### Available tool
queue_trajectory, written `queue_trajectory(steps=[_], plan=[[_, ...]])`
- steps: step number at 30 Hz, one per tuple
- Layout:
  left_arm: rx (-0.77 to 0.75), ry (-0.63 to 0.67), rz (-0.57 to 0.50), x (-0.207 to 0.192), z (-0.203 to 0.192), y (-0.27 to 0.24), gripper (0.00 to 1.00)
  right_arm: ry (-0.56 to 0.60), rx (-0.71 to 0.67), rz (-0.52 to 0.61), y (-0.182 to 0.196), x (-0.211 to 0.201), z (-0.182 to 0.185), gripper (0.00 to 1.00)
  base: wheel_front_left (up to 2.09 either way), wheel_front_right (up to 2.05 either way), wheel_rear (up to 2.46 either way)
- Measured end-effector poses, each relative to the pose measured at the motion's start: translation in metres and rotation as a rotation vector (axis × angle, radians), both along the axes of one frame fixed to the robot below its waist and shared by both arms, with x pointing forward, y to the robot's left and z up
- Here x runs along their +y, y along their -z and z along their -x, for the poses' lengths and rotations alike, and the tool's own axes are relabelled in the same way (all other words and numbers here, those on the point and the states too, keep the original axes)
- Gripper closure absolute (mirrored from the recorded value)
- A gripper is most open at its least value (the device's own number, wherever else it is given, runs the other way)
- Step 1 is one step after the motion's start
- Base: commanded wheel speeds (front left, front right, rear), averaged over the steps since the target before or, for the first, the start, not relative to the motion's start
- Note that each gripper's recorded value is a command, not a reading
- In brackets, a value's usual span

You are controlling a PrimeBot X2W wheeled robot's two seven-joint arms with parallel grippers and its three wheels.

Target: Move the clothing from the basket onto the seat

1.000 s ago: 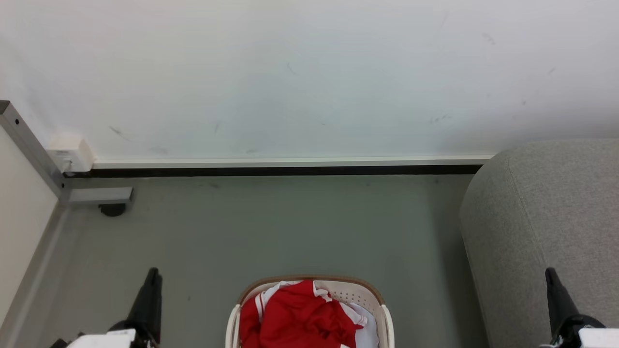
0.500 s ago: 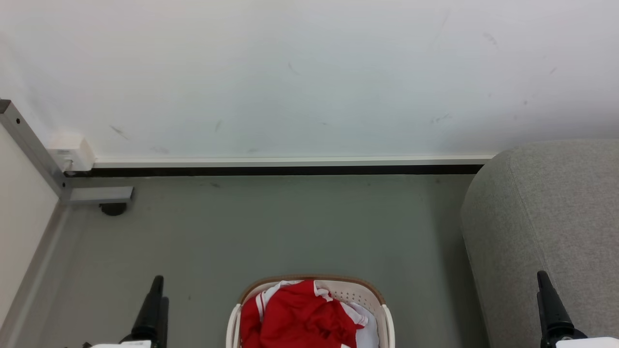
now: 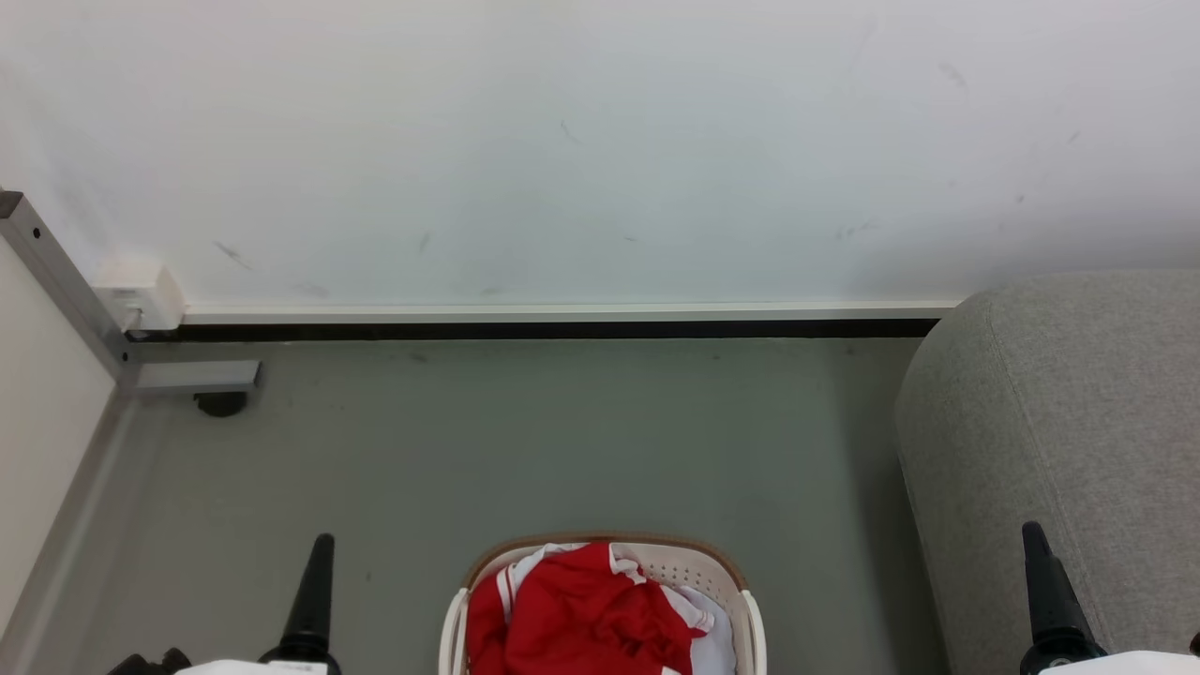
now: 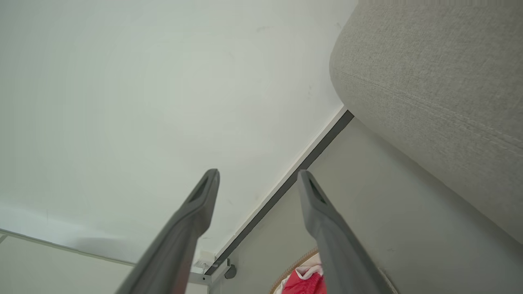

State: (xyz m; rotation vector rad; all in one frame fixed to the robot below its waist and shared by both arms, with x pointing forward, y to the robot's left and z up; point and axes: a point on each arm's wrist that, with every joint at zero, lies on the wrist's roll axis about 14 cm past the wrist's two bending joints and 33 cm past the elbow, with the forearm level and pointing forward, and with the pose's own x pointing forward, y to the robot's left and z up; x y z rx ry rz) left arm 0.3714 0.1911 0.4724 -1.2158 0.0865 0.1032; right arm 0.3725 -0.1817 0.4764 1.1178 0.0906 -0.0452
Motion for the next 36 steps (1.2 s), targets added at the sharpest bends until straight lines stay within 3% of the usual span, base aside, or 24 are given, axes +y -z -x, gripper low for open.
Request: queue_trajectory(steps=[22,36], plan=[[-0.016,0.013,-0.281,-0.003,0.002,-0.005,0.0,-0.044,-0.027,0.306,-0.001,0.01,0.004,0.0,0.0,0.0,0.0],[-0.043,0.051,-0.515,-0.01,0.002,-0.01,0.0,-0.069,-0.054,0.488,-0.002,0.014,0.004,0.0,0.0,0.0,0.0]])
